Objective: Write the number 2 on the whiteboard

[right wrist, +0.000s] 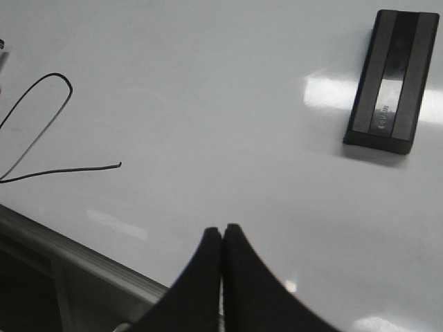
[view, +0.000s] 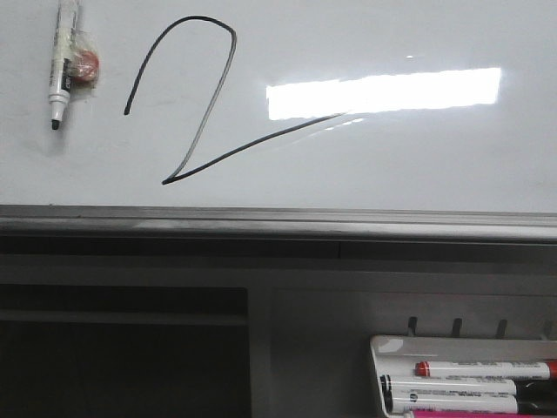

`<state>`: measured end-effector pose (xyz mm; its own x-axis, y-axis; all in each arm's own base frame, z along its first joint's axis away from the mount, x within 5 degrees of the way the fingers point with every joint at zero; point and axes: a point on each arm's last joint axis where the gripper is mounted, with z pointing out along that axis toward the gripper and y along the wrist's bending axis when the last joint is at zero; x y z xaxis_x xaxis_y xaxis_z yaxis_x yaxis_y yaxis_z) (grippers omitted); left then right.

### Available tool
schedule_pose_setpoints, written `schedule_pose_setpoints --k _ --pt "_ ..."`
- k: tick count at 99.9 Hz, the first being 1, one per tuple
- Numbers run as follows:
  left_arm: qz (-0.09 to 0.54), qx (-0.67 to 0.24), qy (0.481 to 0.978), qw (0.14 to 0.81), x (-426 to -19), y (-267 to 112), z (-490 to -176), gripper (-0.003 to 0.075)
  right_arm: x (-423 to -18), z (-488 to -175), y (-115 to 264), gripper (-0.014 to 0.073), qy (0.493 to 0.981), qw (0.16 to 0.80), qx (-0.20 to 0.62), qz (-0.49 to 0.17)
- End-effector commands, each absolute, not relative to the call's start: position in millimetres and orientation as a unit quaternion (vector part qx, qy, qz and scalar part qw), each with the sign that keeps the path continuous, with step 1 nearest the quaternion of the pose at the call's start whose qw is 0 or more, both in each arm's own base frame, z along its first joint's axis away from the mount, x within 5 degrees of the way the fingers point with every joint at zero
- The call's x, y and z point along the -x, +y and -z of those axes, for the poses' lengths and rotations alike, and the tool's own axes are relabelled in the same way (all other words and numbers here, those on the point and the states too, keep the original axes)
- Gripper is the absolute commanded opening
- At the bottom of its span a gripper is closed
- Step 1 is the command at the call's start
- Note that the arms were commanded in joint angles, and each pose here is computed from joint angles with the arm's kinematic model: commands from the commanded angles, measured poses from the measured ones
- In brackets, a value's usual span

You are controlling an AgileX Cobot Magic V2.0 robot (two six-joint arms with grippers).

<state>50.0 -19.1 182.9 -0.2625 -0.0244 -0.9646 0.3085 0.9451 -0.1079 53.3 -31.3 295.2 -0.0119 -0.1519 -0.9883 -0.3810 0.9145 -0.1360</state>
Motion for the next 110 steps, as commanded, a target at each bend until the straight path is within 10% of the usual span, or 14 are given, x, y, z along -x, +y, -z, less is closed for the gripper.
schedule_pose_setpoints --k 1,110 --pt "0.152 -0.077 0.763 0.623 -50 -19 -185 -0.002 -54 -308 -30 -0.0071 0.681 0.702 0.195 -0.072" --pt "0.152 -0.077 0.763 0.623 -50 -19 -185 -0.002 -54 -296 -22 -0.0071 0.681 0.701 0.205 -0.051"
